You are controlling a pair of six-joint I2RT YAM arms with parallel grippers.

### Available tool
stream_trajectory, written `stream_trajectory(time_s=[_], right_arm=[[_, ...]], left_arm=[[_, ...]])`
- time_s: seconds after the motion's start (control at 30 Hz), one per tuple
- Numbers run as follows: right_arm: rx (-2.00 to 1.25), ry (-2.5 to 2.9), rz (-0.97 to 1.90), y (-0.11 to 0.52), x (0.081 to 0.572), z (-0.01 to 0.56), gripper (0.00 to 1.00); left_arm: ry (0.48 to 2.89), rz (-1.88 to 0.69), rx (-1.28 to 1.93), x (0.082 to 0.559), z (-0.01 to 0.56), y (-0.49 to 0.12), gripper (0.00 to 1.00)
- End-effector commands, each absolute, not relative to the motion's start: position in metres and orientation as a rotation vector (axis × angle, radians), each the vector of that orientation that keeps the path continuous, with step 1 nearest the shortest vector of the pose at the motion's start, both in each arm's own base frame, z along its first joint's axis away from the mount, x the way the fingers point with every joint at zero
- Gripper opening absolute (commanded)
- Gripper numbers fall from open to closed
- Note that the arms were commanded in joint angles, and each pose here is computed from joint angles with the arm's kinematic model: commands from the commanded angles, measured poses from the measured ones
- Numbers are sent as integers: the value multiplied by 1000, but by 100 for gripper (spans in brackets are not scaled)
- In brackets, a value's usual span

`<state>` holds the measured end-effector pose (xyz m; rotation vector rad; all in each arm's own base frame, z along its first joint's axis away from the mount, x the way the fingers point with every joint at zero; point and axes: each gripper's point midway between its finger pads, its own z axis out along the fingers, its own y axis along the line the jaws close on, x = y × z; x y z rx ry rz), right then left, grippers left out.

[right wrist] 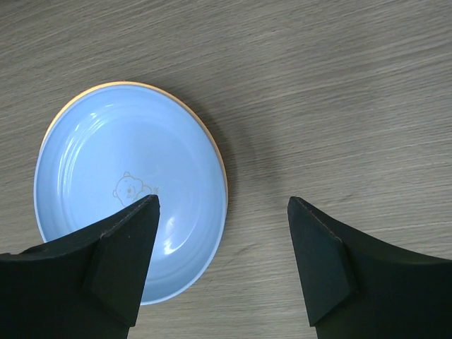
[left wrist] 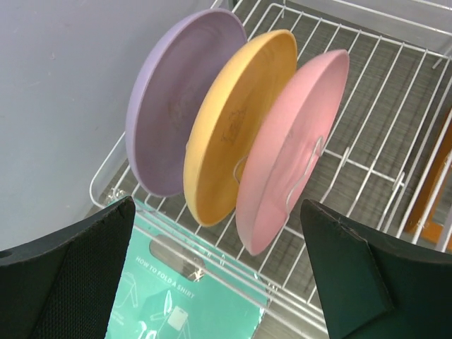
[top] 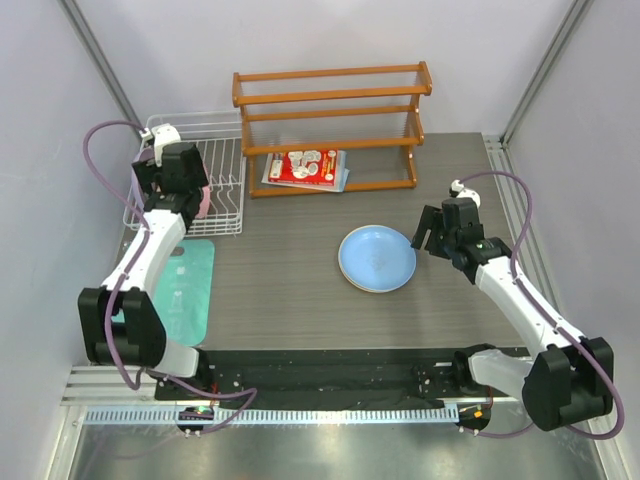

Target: Unload the plates from the dish rack

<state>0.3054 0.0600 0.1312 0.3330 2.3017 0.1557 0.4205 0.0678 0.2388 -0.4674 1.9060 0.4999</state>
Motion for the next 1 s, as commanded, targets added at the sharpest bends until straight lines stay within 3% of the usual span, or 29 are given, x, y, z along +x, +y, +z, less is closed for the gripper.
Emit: stream_trajectory(time_s=[0.0, 0.47, 0.83, 0.97], right_arm=[[325, 2284, 137, 59, 317, 136, 79], [311, 2330, 170, 68, 325, 116, 78], [303, 2346, 176, 70, 326, 111, 78], [301, 2357, 166, 69, 325, 106, 78]], left_arm=[[1826, 431, -477, 452, 261, 72, 95], [1853, 359, -442, 474, 246, 60, 82], [1886, 459, -459, 495, 210, 71, 60], [1870, 525, -480, 491, 209, 81, 46]])
